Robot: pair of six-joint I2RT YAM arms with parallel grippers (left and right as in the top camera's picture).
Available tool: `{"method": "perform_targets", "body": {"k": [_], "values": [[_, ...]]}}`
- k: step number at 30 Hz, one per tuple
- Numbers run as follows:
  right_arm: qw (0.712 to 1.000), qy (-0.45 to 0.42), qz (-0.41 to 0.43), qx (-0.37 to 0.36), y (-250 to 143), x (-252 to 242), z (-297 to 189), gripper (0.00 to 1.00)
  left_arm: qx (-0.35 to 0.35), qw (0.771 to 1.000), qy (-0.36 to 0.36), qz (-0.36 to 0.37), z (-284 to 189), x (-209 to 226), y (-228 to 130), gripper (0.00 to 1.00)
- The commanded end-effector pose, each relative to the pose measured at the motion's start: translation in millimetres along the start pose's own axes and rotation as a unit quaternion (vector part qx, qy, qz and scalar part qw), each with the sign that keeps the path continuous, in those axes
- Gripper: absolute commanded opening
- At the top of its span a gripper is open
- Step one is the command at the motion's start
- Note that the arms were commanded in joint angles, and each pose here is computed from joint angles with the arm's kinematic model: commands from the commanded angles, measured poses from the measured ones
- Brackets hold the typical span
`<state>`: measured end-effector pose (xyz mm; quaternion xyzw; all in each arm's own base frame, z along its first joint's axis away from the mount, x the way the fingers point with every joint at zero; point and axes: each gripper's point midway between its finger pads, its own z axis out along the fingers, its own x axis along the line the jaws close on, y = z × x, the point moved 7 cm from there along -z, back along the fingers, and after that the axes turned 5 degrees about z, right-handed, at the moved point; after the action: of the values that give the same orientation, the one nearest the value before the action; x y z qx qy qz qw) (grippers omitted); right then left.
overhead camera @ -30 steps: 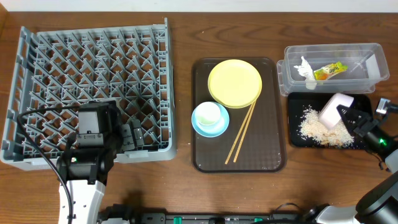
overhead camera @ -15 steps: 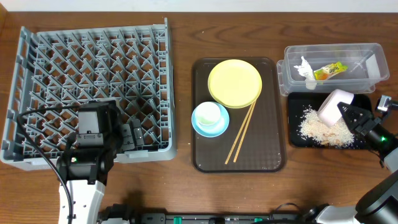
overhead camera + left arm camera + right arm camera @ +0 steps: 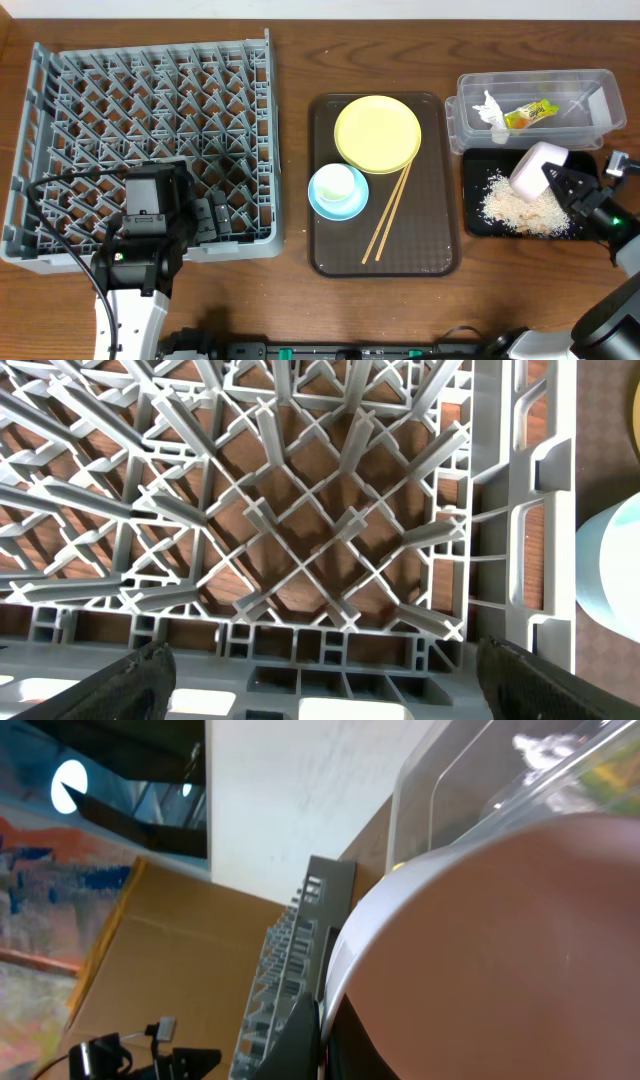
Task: Sort waste into correct bins and load items into the dishwasher rack
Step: 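Tip the pink bowl over the black tray to pour out the rice, then carry the pink bowl with the right gripper and set it on the yellow plate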
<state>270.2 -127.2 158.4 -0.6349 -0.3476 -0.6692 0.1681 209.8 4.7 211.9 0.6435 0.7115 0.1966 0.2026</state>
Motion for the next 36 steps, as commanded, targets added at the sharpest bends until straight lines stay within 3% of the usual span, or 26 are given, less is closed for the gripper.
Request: {"method": "perform_targets", "body": {"k": [1,5,8,12,21,27,31,36], "values": [[1.000,0.011,0.004,0.019,-3,5,10,0.03,-0.012,1.000,0.000,0.006,-5,-1,6,0.97],[0.998,0.030,-0.029,0.042,-8,10,19,0.04,-0.011,1.000,0.000,0.006,-5,-1,6,0.97],[0.998,-0.033,0.037,0.026,-8,-3,25,0.01,-0.011,1.000,-0.001,0.006,-5,-1,6,0.97],[0.997,-0.031,0.031,0.055,-15,0,43,0.01,-0.012,1.000,0.000,0.006,-5,-1,6,0.97],[0.986,-0.018,-0.064,0.150,-44,40,110,0.01,-0.011,1.000,0.000,0.006,-5,-1,6,0.97],[0.973,-0.075,-0.163,0.143,-62,74,152,0.01,-0.012,1.000,0.000,0.006,-5,-1,6,0.97],[0.952,-0.162,-0.229,0.125,-81,66,179,0.01,-0.012,1.000,0.000,0.006,-5,-1,6,0.97],[0.894,-0.254,-0.350,0.119,-110,59,205,0.01,-0.012,1.000,0.000,0.006,-5,-1,6,0.97]]}}
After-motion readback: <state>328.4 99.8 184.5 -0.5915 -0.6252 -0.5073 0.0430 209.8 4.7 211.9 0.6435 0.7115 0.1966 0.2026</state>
